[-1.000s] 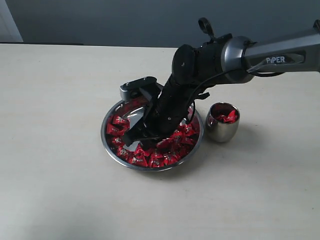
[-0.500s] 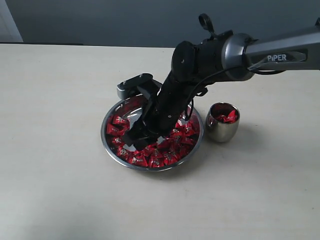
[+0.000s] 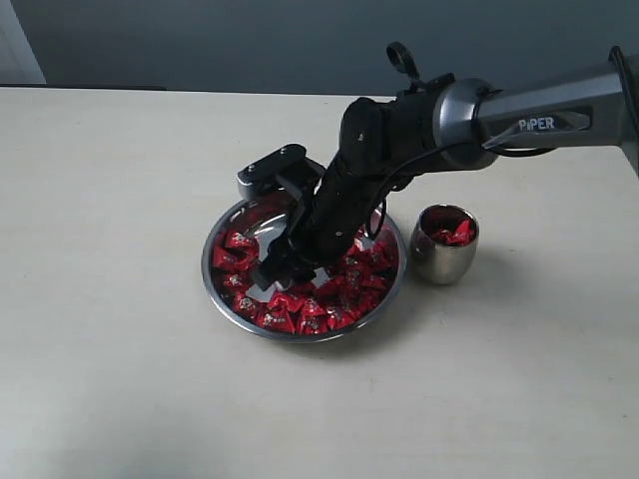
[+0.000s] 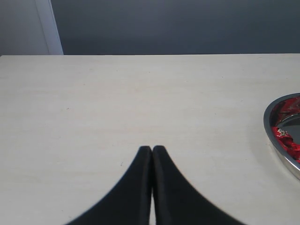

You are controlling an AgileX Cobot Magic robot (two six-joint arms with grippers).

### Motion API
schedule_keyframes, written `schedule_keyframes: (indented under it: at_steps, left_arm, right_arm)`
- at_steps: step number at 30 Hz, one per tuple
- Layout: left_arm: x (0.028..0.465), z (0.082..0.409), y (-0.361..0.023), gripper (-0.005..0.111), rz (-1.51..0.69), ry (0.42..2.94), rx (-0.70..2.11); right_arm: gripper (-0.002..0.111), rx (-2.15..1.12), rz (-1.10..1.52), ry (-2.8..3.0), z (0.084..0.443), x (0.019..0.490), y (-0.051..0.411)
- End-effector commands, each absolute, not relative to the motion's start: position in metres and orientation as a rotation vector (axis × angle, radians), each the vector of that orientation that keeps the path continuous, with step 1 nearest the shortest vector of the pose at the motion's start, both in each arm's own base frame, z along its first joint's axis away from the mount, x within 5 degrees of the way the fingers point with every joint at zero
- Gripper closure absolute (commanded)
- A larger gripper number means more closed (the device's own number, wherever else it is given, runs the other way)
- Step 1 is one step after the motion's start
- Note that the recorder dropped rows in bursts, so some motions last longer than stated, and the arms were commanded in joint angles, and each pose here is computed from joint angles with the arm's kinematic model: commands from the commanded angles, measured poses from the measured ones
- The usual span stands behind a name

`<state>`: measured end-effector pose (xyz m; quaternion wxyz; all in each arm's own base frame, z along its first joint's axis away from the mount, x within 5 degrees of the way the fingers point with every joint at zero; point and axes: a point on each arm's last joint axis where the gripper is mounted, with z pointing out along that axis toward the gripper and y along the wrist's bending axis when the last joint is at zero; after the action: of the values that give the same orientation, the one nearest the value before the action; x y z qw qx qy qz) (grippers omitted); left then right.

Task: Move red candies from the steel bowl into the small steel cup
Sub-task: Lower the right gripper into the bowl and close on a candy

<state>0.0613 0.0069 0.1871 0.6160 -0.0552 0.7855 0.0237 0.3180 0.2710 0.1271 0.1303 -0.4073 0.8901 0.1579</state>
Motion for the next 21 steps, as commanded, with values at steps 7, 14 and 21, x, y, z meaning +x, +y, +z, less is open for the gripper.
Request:
schedule_keyframes:
  at_steps: [7, 14, 21]
  left_arm:
    - [0.0610, 0.1869, 0.0066, 0.106, 0.052, 1.801, -0.122]
    - [0.0610, 0.1869, 0.0066, 0.106, 0.052, 1.801, -0.122]
    - [0.0610, 0.1869, 0.0066, 0.106, 0.052, 1.801, -0.122]
  right_arm:
    - [0.068, -1.187, 0.440, 2.572, 0.1277, 0.3202, 0.2705]
    - [0.068, -1.189, 0.441, 2.575, 0.1277, 0.3199, 0.2703]
    - [0.061, -1.208, 0.452, 2.602, 0.1270, 0.3170, 0.2695]
